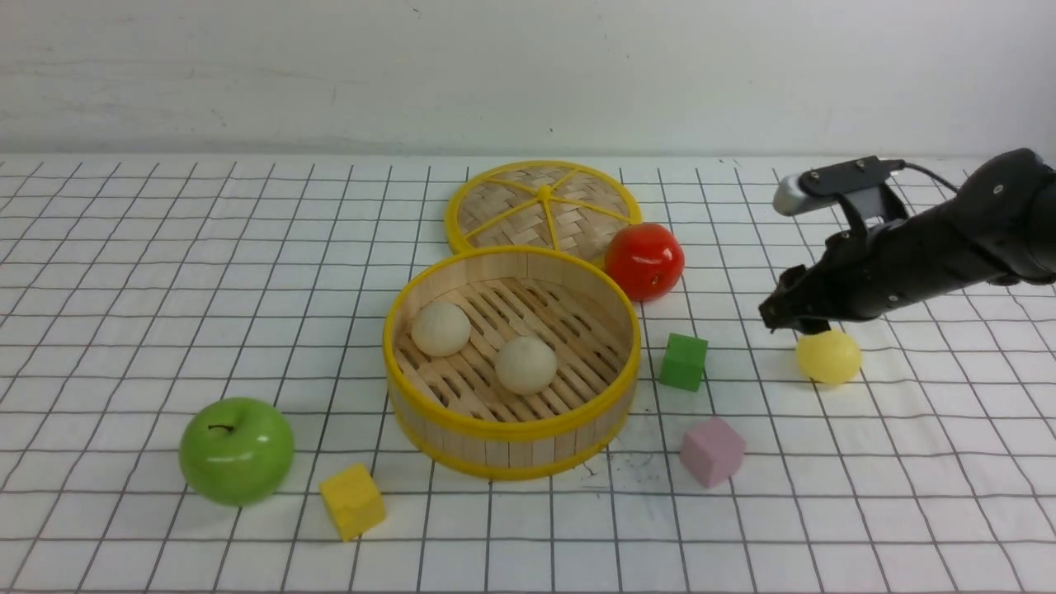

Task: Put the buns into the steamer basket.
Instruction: Use the right arm to grab a steamed stuffed bun

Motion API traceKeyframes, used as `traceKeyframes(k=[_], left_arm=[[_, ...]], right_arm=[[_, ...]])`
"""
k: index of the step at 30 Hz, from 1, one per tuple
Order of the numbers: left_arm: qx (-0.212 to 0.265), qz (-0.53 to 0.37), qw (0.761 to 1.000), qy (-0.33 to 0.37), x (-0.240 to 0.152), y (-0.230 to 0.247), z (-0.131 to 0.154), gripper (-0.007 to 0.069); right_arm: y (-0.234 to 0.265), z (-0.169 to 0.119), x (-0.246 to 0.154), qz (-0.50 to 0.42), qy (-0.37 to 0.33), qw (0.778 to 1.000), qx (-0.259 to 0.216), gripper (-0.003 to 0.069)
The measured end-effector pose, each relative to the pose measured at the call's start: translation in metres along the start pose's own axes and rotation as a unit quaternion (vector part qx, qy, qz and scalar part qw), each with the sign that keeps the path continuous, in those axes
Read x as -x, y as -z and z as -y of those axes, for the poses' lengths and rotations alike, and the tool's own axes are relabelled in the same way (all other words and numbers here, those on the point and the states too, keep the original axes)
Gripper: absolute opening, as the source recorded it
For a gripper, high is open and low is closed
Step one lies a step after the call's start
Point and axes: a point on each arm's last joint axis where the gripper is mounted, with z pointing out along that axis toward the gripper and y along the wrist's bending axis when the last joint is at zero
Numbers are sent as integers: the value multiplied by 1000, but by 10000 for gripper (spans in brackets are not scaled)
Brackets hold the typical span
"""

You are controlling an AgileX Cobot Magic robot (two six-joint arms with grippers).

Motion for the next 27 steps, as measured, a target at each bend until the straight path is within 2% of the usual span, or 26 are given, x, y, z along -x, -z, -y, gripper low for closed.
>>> traceKeyframes(k=[3,8,20,23,24,26,27], left_arm=[[0,0,1000,0,0,0,0,102],[0,0,1000,0,0,0,0,102],[0,0,1000,0,0,0,0,106],[0,0,1000,0,0,0,0,106],[0,0,1000,0,0,0,0,106],[0,0,1000,0,0,0,0,106],[0,0,1000,0,0,0,0,106]], right_arm=[[3,12,-2,3,-3,1000,-17,407],[6,23,-12,-32,-4,999,-2,407],[-4,30,-25,-61,-16,998,11,395],[-7,30,-29,-69,-18,997,17,356],[-8,30,-29,-70,-19,997,18,306],[-8,30,-29,-70,-20,997,18,259],[-8,30,-28,-69,-19,997,18,179]])
